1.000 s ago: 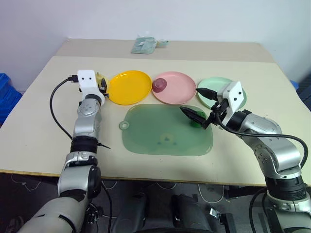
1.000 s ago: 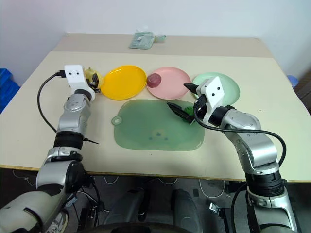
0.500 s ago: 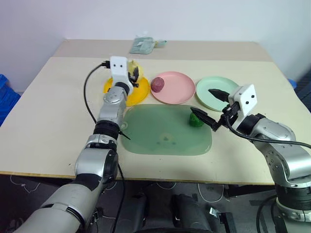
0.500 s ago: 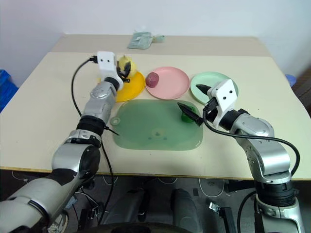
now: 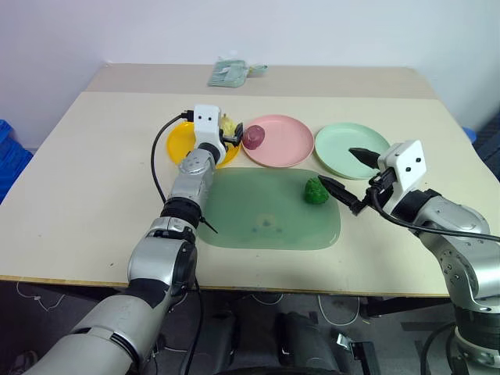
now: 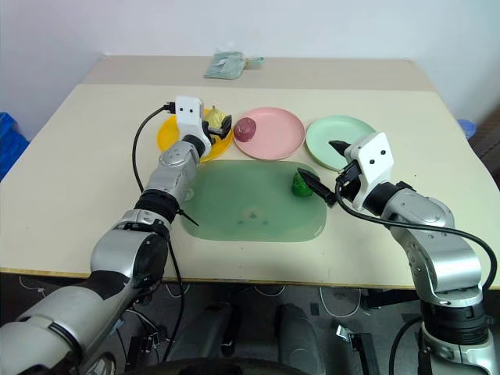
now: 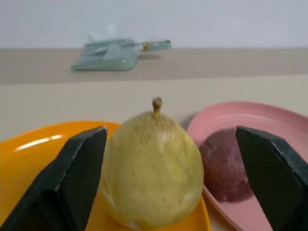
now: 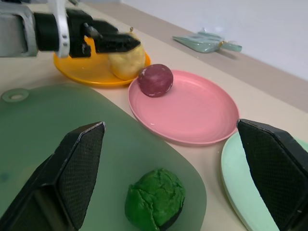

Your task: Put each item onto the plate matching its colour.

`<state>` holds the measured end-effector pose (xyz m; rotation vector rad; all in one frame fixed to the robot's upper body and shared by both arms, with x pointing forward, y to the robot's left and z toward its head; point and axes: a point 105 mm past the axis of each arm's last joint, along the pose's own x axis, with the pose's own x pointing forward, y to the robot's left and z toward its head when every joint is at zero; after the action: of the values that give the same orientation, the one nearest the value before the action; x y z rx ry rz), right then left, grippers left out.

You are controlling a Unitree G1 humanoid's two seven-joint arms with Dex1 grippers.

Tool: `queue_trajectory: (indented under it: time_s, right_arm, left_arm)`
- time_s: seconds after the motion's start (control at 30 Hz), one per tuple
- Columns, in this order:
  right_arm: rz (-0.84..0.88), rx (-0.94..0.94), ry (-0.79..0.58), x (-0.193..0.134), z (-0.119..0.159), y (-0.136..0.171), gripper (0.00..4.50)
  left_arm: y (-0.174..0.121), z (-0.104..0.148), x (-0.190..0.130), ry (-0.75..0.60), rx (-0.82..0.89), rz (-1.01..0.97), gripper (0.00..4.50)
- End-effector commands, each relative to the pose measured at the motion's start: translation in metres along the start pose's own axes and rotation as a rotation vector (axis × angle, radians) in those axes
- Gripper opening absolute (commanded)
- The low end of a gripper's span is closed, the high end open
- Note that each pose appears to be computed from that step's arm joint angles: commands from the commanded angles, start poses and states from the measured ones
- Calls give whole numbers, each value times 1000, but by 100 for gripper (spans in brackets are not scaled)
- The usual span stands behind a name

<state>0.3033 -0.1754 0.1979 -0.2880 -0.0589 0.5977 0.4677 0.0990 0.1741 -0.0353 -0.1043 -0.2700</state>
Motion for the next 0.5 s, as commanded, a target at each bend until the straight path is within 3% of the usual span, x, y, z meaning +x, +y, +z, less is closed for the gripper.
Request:
queue_trajectory:
  time_s: [0.03,0.37,0.5]
  right_arm:
    - [7,-35,-64,3,17,4,450]
    - [55,-2,-70,11,15,21,450]
    - [48,25,-37,9,1,26,450]
  left_arm:
    - [13,19,-8,-71,7,-5,447]
    - [25,10,-78,-20,78,-239,447]
    - [30,14,-115,-44,128,-330,447]
